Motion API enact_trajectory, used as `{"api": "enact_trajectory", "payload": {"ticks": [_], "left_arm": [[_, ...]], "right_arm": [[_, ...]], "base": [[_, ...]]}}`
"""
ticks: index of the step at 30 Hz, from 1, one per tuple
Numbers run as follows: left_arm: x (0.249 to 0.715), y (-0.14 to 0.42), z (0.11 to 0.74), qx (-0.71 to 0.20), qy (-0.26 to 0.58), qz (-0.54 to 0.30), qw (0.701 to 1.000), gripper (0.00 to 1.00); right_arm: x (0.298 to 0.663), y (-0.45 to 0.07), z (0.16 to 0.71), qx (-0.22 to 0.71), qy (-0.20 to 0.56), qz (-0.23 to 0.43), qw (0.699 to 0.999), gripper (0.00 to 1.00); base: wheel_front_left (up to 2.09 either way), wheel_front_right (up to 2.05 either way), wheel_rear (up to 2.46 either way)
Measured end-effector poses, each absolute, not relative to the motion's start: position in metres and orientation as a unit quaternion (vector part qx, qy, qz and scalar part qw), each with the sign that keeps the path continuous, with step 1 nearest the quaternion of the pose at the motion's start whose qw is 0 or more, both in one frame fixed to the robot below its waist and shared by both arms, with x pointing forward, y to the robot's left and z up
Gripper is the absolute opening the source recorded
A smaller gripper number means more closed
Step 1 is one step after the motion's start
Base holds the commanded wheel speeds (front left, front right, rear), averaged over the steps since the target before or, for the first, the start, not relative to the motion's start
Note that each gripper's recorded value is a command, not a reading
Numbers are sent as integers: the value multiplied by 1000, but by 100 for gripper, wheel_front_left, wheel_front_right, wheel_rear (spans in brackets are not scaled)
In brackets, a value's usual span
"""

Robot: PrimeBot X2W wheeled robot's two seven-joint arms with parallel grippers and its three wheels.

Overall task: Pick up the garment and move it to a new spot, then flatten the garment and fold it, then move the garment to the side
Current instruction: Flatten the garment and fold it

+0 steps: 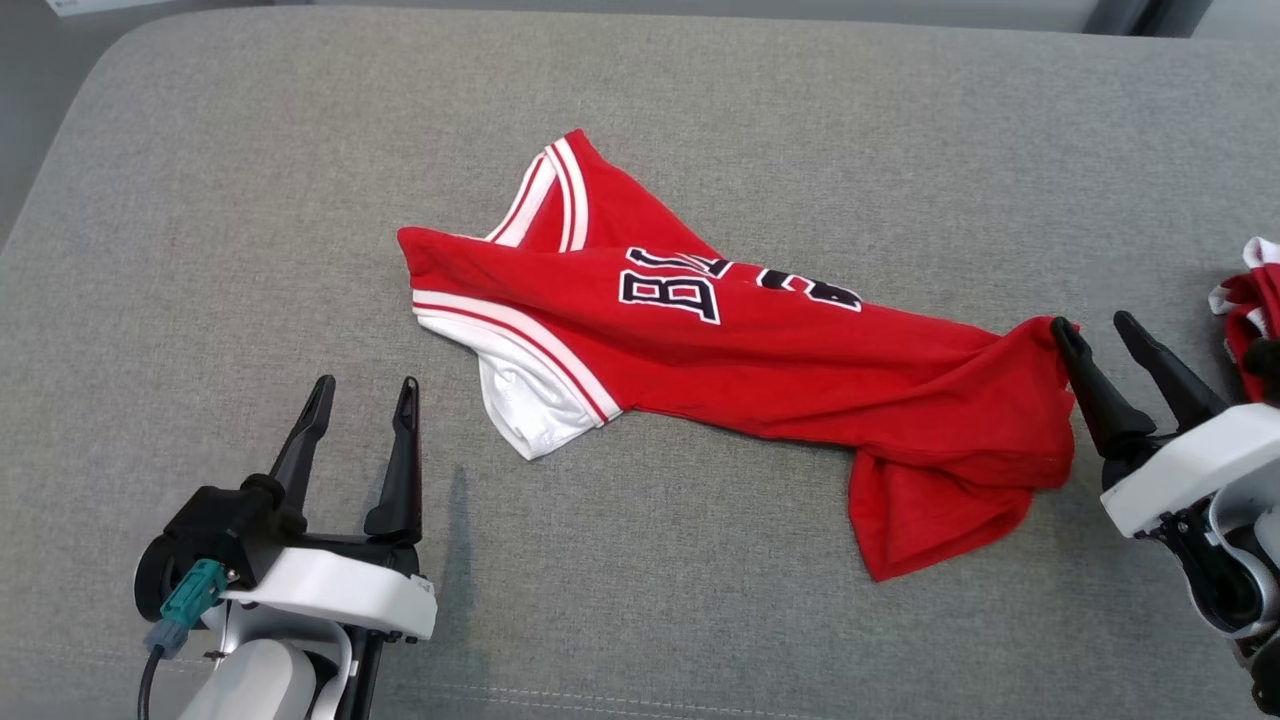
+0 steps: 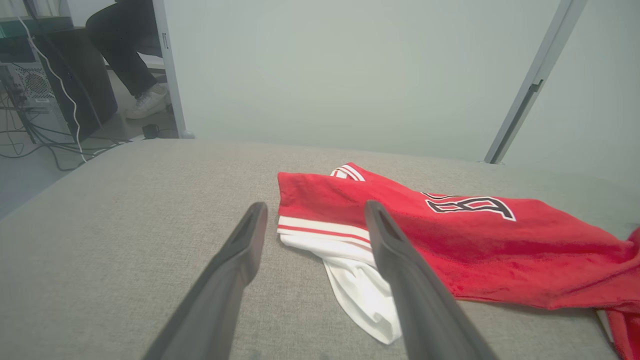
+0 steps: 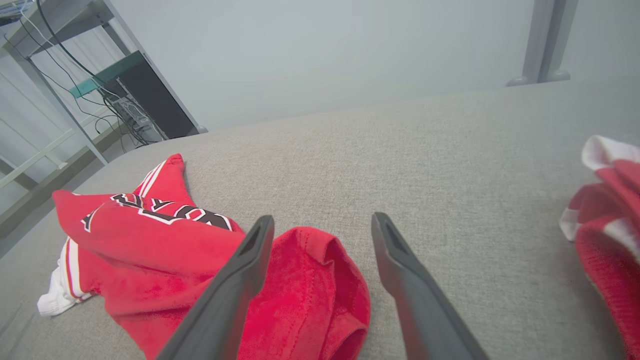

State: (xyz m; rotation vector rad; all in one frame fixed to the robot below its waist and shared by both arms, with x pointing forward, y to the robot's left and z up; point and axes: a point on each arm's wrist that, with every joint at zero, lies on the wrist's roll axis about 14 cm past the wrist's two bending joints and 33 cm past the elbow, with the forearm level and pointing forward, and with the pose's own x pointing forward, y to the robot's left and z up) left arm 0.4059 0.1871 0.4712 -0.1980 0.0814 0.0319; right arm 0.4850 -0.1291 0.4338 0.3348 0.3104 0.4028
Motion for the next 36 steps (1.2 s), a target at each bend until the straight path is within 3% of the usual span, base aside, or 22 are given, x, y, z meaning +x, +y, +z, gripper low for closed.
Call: {"api": "enact_trajectory", "payload": {"ticks": [5, 10, 13, 18, 26, 36], "left_arm": [[408, 181, 480, -99, 29, 4, 995, 100], [403, 172, 485, -101, 25, -11, 995, 100], [398, 169, 489, -100, 24, -14, 995, 100], [387, 172, 493, -88, 27, -16, 996, 100], [372, 174, 500, -80, 23, -18, 996, 100], [368, 174, 496, -85, 35, -16, 996, 100]], "right_arm": [[469, -149, 451, 161, 113, 184, 963, 100], [455, -201, 484, 110, 36, 116, 987, 100], [436, -206, 497, 76, -1, 94, 993, 100], [391, -195, 493, 42, -7, 77, 996, 100], [352, -184, 493, 28, -11, 65, 997, 100], [334, -179, 477, 38, 15, 57, 998, 100]], "base": [[0, 0, 0], [0, 0, 0], [0, 0, 0], [0, 0, 0], [0, 0, 0], [0, 0, 0]]}}
